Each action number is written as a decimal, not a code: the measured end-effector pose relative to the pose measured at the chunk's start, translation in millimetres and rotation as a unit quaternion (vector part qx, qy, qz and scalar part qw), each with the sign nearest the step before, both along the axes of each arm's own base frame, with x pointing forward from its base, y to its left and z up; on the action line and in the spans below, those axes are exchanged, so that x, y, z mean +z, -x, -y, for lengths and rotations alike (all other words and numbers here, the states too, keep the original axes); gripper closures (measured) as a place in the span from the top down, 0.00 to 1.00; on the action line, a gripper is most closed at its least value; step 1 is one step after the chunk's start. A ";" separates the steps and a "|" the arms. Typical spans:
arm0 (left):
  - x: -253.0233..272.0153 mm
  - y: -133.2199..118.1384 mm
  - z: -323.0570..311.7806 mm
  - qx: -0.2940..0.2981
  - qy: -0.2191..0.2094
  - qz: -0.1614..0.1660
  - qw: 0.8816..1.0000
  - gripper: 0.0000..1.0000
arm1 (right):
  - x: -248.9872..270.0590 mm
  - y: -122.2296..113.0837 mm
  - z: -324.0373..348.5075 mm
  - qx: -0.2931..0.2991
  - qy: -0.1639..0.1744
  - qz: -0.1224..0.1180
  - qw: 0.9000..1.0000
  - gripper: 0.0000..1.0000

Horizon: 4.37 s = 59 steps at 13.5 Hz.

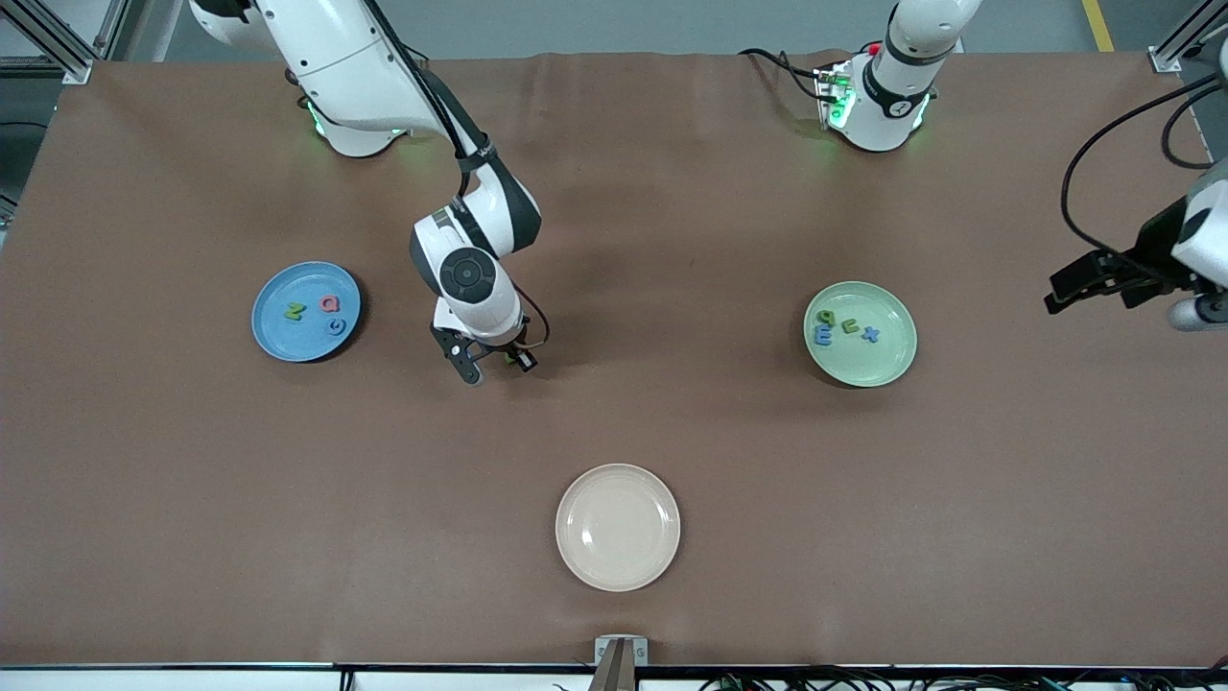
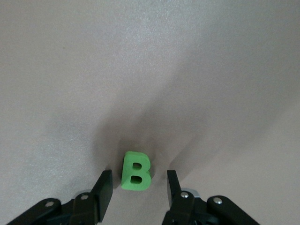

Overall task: Sort uppercase to blue plate, lowercase to green plate
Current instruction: 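Grasp the green B with the right gripper while the left returns, then carry the green B with the right gripper over the blue plate, then lower the green B into the blue plate and open the right gripper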

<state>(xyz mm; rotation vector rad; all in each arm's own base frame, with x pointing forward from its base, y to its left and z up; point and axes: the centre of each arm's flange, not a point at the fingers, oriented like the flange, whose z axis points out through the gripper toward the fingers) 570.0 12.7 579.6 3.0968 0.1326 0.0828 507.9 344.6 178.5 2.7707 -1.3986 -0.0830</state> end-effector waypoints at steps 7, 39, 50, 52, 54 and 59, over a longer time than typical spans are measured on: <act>49.7 4.1 -0.4 -0.001 0.001 0.014 1.000 1.00 | 0.3 -1.2 0.7 0.013 0.009 0.006 1.000 0.41; 46.9 6.0 14.0 -0.011 -0.001 -0.006 1.000 1.00 | 28.9 21.5 381.8 0.310 0.001 -0.050 0.949 0.28; 51.8 7.1 14.4 -0.011 -0.001 -0.001 1.000 1.00 | 47.4 13.6 375.1 0.315 -0.007 -0.075 0.946 1.00; 56.9 9.8 14.4 -0.011 -0.001 0.003 1.000 1.00 | 62.3 7.9 374.6 0.317 -0.006 -0.075 0.946 1.00; 62.3 13.0 14.8 -0.012 -0.001 0.007 1.000 1.00 | 66.3 6.7 375.2 0.327 -0.007 -0.073 0.942 1.00; 63.9 14.5 17.2 -0.014 -0.001 0.007 1.000 1.00 | 66.4 6.8 379.0 0.350 -0.011 -0.074 0.934 1.00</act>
